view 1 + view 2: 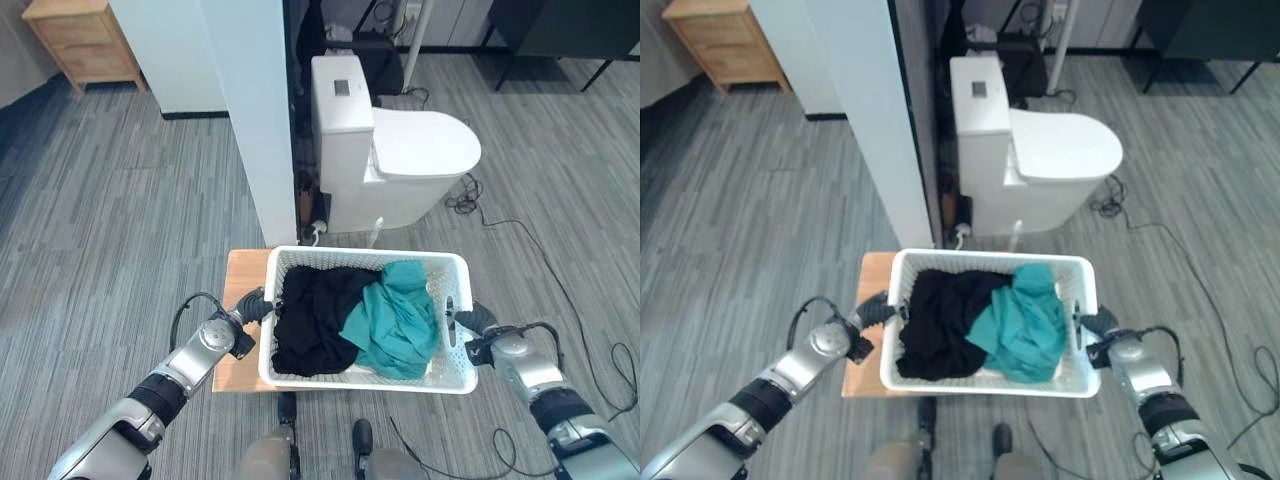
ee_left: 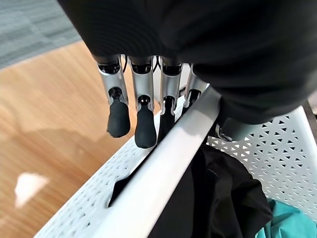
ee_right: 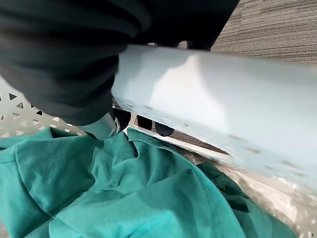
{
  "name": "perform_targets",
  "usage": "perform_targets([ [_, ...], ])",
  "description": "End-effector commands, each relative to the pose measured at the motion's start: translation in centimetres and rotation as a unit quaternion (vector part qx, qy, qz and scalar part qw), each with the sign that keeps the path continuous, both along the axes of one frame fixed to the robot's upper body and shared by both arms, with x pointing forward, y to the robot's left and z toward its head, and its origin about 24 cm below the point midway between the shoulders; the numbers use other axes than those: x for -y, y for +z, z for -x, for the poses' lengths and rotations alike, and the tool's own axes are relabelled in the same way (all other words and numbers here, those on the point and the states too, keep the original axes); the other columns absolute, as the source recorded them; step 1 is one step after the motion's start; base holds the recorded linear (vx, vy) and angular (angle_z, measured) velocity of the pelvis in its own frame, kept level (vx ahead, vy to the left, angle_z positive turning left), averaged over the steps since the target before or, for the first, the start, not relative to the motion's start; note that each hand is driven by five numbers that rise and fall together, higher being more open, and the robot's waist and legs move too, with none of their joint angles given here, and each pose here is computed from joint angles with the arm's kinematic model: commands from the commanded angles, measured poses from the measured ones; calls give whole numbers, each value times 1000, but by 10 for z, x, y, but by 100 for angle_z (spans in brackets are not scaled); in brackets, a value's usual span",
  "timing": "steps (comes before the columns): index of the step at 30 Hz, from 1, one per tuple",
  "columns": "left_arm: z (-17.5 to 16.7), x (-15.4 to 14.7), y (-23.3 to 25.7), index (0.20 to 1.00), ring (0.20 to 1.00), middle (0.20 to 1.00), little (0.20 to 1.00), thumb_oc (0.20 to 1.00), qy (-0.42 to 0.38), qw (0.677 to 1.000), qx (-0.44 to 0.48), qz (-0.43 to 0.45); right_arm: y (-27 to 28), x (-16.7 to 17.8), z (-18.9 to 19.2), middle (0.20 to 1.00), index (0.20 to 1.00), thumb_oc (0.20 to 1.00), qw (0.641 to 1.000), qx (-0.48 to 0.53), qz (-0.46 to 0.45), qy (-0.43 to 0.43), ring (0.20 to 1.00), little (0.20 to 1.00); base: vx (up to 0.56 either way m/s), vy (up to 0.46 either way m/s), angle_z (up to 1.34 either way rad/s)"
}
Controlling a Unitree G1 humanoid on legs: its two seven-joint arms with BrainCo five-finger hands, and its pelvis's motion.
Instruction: Grab the laundry basket,head to the washer,open it,put in the laundry and shut it.
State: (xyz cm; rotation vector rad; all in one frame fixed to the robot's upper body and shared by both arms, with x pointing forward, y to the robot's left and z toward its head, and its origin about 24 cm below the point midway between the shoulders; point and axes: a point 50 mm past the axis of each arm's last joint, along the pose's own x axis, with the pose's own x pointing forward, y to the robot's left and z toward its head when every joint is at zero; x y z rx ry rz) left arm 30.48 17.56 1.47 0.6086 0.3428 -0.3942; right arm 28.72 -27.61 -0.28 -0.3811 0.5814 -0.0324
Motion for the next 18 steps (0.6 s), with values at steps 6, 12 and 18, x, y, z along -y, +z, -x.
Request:
perform_targets([
  [6,-12,0,7,200,200,200,200,200,4,1000,22,-4,24,24,-8,200,200,200,999,34,0,-13,200,200,-37,62,-9],
  [12,-23,16,10,200,200,200,200,200,-11,999,31,-5,27,23,-11,200,200,200,999,49,-6,-17,200,200,-161,101,-39],
  [18,-41,16,25,200,200,200,200,200,-10,998,47,-42,28,9,-30,200,200,200,999,47,-13,-18,200,200,-219,53,-90],
])
